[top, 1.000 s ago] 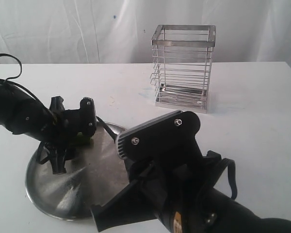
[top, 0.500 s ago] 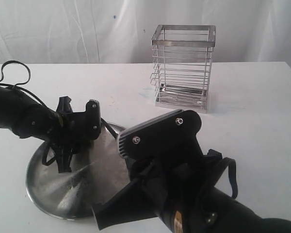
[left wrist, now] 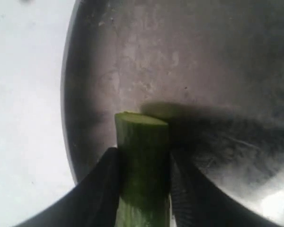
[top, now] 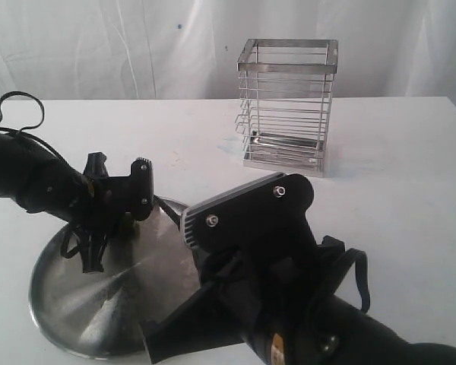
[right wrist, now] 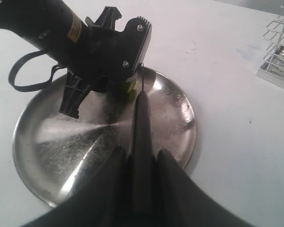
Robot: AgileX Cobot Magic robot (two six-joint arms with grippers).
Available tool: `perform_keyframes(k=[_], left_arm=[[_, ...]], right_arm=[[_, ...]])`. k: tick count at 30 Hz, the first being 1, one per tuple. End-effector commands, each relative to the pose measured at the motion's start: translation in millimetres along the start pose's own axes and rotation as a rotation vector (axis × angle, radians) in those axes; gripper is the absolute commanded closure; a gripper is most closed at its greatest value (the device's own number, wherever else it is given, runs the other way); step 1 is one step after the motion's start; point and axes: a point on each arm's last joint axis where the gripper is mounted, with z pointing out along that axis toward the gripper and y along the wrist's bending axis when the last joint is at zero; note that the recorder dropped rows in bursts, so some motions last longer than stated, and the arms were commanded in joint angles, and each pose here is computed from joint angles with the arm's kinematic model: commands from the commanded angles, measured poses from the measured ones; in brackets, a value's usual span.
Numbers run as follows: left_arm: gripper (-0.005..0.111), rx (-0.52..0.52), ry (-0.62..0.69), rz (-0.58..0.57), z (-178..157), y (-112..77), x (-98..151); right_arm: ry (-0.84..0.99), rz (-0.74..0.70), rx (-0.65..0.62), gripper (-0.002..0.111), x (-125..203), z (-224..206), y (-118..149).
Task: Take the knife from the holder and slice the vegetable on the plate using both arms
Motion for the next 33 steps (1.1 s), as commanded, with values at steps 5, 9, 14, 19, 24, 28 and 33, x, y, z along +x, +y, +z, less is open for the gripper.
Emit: perform_keyframes(k=[5,9,14,19,24,28,33], left_arm=[[0.107,0.105,0.131,-0.091,-38,-7.4,11],[0.107,0.035,0.088,-0.177,-60,1.1,8],[0.107,0.143,0.137,-0.401,-81,-9.3,11],[0.107,0.336,0.074,-0.683,-85,-32.2,1],[0.107,0.365,0.055,-0.809,-72,-58.9,9],[0.107,0.369,0.073,-0.843,-64,-70.5,15],[0.107,0.368,0.091,-0.851,-54,-73.4,17]], right_arm=[[-0.033,-0.012,0.029,0.108,-4,-1,-4],[-0.025,-0.013,0.021,0.108,-3,-1,-4],[-0.028,-0.006,0.019,0.108,-5,-3,-4],[-0.058,0.030,-0.007,0.108,-14,-13,-8],[-0.056,0.033,-0.040,0.108,-16,-16,-7],[-0.053,0.033,-0.046,0.108,-16,-16,-6],[-0.044,0.032,-0.064,0.108,-15,-16,-5]])
